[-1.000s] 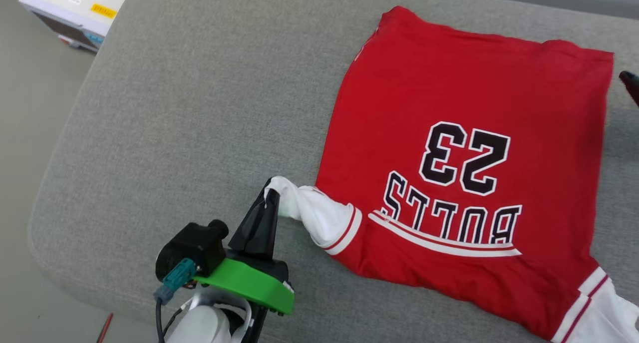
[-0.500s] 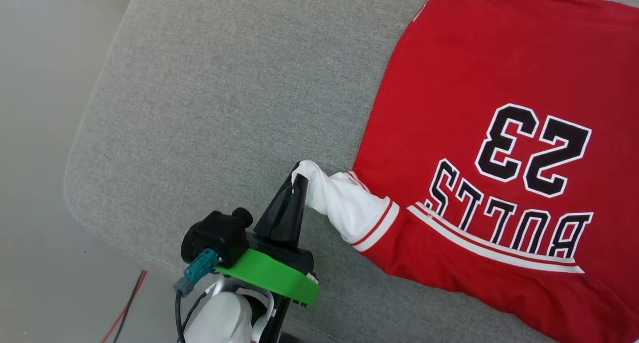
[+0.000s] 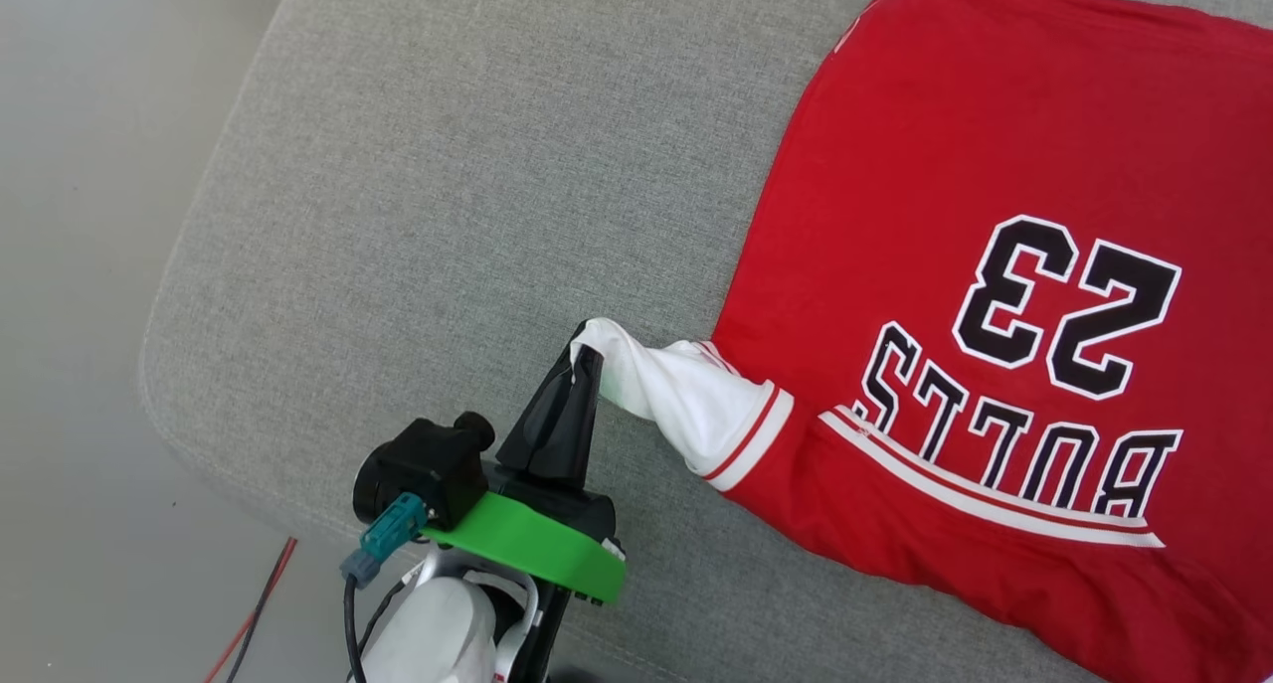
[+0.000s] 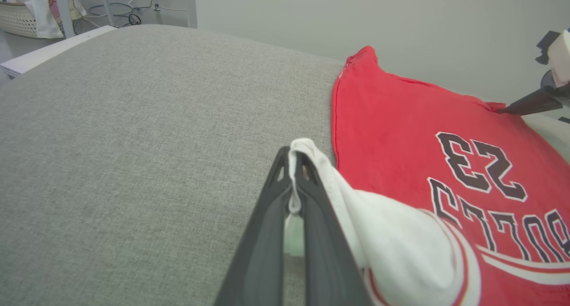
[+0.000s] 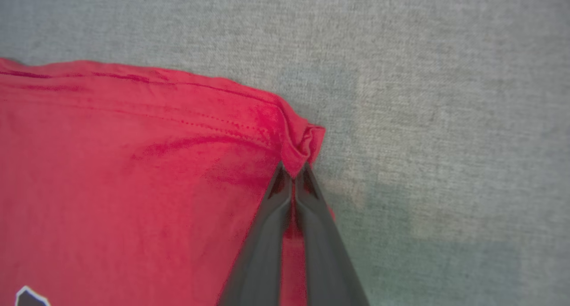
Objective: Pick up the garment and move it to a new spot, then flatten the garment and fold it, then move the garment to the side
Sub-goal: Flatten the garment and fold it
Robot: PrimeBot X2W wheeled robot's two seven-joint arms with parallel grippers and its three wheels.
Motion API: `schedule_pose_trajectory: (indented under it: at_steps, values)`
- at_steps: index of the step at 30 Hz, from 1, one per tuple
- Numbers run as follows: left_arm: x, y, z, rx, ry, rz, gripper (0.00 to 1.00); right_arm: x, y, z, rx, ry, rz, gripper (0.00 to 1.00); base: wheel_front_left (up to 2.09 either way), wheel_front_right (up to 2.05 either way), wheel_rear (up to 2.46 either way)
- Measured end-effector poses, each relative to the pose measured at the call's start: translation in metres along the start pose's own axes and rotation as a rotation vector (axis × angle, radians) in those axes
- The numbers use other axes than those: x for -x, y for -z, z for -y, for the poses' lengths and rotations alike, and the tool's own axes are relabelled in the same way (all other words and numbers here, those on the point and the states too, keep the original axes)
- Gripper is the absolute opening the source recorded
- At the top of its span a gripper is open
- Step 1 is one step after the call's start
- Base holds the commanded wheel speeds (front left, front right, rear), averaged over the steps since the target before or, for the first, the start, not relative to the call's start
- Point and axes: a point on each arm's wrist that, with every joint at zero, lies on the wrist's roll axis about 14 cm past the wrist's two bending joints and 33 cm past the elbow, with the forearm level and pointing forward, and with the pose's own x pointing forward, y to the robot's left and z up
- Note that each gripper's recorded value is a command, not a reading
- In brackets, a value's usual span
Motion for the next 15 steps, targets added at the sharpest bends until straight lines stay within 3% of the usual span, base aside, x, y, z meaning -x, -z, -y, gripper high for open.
schedule_pose_trajectory:
  at_steps: [11, 15]
  values:
    - [0.015, -0.011, -0.017, -0.027, -0.044, 0.01, 0.0, 0.068, -0.016, 0.029, 0.045, 0.094, 0.148, 0.0, 0.0, 0.0, 0.0]
    - [0.024, -0.012, -0.026, -0.022, -0.075, 0.012, 0.0, 0.094, 0.0, 0.037, 0.091, 0.122, 0.182, 0.0, 0.0, 0.0, 0.0]
